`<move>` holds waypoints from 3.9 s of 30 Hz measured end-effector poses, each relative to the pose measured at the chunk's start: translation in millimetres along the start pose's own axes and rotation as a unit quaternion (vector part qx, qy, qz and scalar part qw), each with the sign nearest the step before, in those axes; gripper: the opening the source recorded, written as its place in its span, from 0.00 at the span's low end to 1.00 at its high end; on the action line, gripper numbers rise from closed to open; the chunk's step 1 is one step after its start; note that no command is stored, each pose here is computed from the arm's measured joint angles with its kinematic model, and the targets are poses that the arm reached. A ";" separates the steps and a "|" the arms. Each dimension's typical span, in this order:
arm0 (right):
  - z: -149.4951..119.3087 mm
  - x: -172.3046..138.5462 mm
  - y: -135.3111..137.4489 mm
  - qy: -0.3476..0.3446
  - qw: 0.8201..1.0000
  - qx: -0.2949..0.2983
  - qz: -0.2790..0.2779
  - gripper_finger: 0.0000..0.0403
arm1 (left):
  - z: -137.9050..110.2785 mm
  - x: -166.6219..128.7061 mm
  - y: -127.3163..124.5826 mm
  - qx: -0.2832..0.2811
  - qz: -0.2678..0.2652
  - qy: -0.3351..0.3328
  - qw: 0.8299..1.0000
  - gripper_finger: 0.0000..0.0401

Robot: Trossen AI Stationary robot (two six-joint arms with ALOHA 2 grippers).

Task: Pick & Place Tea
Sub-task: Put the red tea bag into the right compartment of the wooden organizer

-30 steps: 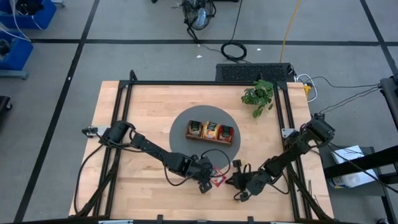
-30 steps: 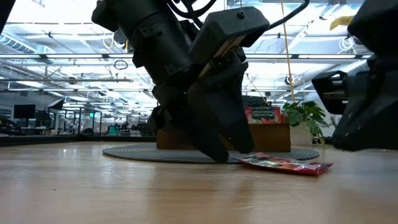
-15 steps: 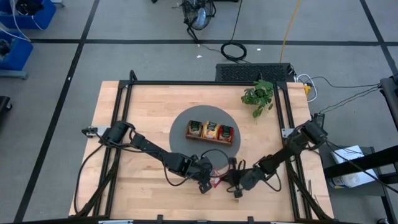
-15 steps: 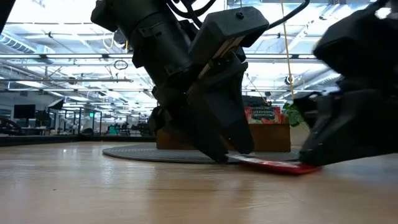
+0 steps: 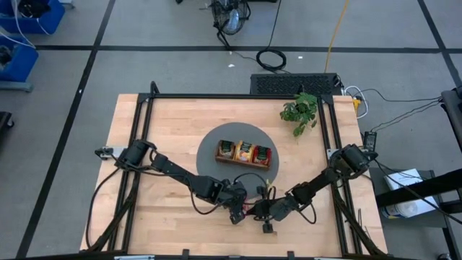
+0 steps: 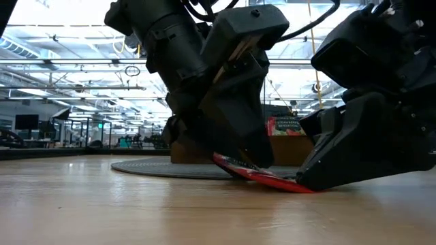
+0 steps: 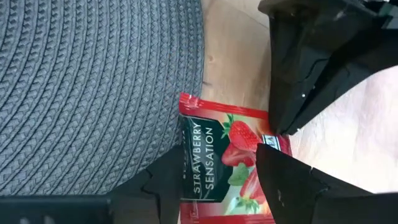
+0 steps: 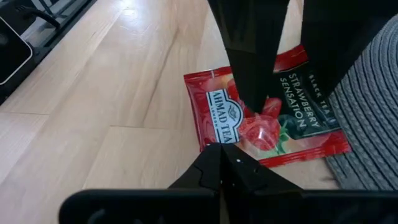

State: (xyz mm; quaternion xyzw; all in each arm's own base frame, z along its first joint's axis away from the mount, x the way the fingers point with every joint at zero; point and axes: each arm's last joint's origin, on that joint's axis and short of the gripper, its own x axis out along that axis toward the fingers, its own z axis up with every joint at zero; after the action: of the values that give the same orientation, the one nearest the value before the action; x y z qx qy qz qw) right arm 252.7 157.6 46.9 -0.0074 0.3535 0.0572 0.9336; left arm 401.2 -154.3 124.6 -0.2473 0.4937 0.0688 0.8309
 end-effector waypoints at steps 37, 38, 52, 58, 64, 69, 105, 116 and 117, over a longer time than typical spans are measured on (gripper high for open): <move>59.2 -71.0 37.4 -0.148 0.980 -0.067 0.117 0.05 | -3.9 -26.6 -38.6 0.250 -0.013 -0.087 0.964 0.01; 61.2 -76.6 37.7 -0.153 0.979 -0.066 0.113 0.07 | -4.1 -28.6 -41.9 0.260 -0.007 -0.091 0.961 0.01; 70.0 -83.1 16.4 -0.147 0.988 0.052 0.017 0.53 | -2.9 -57.5 -77.7 0.334 0.133 -0.202 0.911 0.01; 73.0 -80.8 9.0 -0.153 0.987 0.049 -0.007 0.59 | -2.6 -57.7 -77.4 0.332 0.138 -0.205 0.910 0.01; 73.3 -80.8 8.0 -0.156 0.986 0.051 -0.019 0.48 | -2.3 -57.7 -77.2 0.331 0.139 -0.205 0.910 0.01; 73.5 -80.9 8.2 -0.157 0.986 0.047 -0.018 0.24 | -1.9 -57.6 -76.9 0.330 0.139 -0.205 0.911 0.01; 73.8 -96.2 -11.3 -0.123 0.982 -0.017 -0.142 0.00 | -33.4 -122.2 -85.0 0.339 0.175 -0.184 0.906 0.64; 87.4 -131.9 -61.9 -0.081 0.977 0.012 -0.196 0.00 | -75.3 -126.3 -82.3 0.324 0.220 -0.164 0.905 0.39; 87.1 -130.6 -65.7 -0.074 0.977 0.017 -0.197 0.00 | -76.4 -126.8 -83.1 0.326 0.219 -0.165 0.905 0.34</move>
State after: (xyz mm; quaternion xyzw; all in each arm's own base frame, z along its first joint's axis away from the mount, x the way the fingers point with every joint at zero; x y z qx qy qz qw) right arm 220.3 83.8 196.9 -0.0566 0.2760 -0.1338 0.9501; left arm 307.1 -246.6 231.6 0.1661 0.3864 0.1239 0.8987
